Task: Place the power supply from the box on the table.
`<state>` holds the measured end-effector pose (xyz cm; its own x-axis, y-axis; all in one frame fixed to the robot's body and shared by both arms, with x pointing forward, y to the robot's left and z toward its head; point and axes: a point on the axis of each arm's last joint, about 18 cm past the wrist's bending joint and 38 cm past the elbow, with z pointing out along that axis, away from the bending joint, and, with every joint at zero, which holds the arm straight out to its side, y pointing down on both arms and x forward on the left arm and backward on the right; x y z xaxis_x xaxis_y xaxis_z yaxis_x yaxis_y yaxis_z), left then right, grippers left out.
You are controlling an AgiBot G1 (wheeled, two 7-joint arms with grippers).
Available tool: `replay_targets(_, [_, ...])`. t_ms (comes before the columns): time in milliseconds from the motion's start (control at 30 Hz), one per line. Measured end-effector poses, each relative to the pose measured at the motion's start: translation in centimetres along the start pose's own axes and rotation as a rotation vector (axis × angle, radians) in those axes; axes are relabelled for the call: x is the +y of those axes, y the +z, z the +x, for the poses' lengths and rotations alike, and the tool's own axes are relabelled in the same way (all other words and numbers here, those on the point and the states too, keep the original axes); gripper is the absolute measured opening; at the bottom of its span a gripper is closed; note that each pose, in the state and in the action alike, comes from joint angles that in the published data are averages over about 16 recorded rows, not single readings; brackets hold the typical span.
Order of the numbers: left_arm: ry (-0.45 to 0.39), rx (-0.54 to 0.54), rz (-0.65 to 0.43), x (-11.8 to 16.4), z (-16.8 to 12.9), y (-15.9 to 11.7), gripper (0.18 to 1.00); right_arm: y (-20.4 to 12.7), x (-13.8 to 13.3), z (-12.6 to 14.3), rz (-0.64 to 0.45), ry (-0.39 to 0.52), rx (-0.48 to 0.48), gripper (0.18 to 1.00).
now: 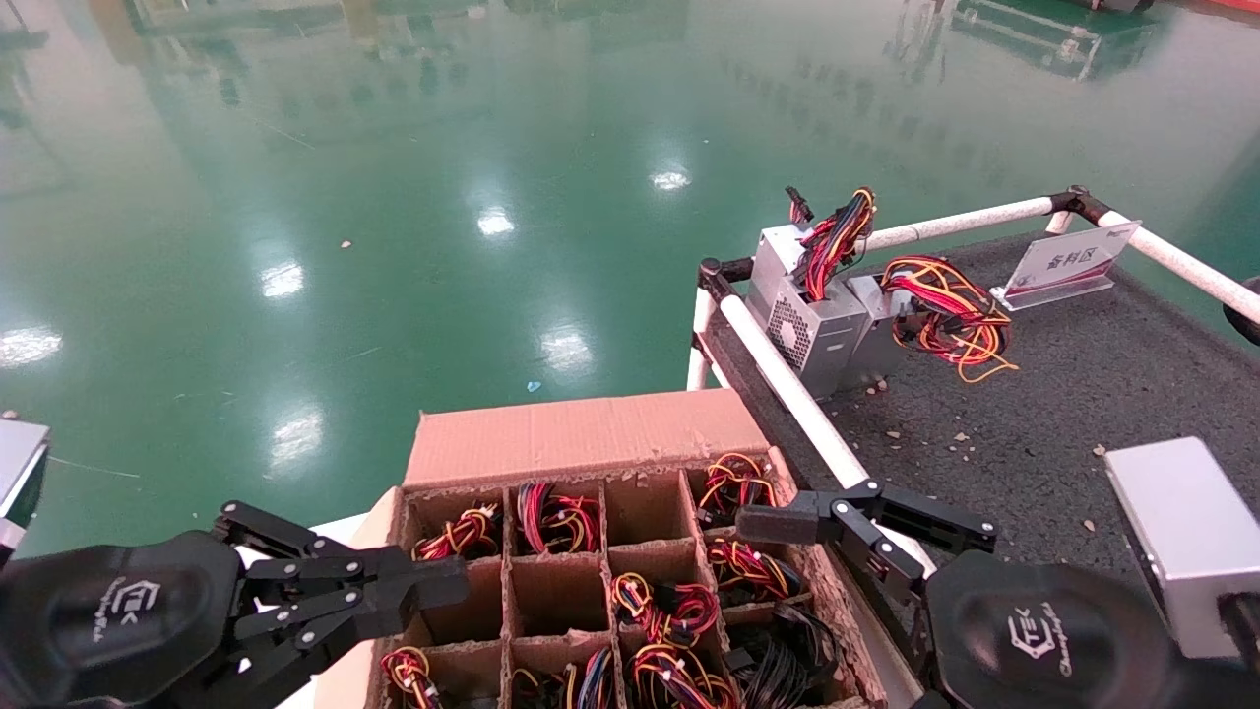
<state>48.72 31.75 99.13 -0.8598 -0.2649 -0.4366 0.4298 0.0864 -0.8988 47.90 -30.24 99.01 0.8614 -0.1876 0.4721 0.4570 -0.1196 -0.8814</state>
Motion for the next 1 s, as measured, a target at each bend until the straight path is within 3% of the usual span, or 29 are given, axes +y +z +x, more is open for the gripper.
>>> replay_targets(200, [0.0,0.0,0.0,0.0,0.0,0.0,0.204,0.8,1.8,0.6,-0.048,0.022,0.03,1.0])
replay_targets(467, [0.0,0.0,0.0,0.0,0.0,0.0,0.251,2.0,6.3,2.0,-0.178,0.048,0.116,1.0])
replay_targets(667, [0.0,0.0,0.0,0.0,0.0,0.0,0.329,2.5,9.3,3.0,-0.271,0.054,0.186,1.0])
replay_targets(1000, [0.0,0.0,0.0,0.0,0.0,0.0,0.544,4.5,11.7,4.6,-0.343,0.067,0.251,0.996])
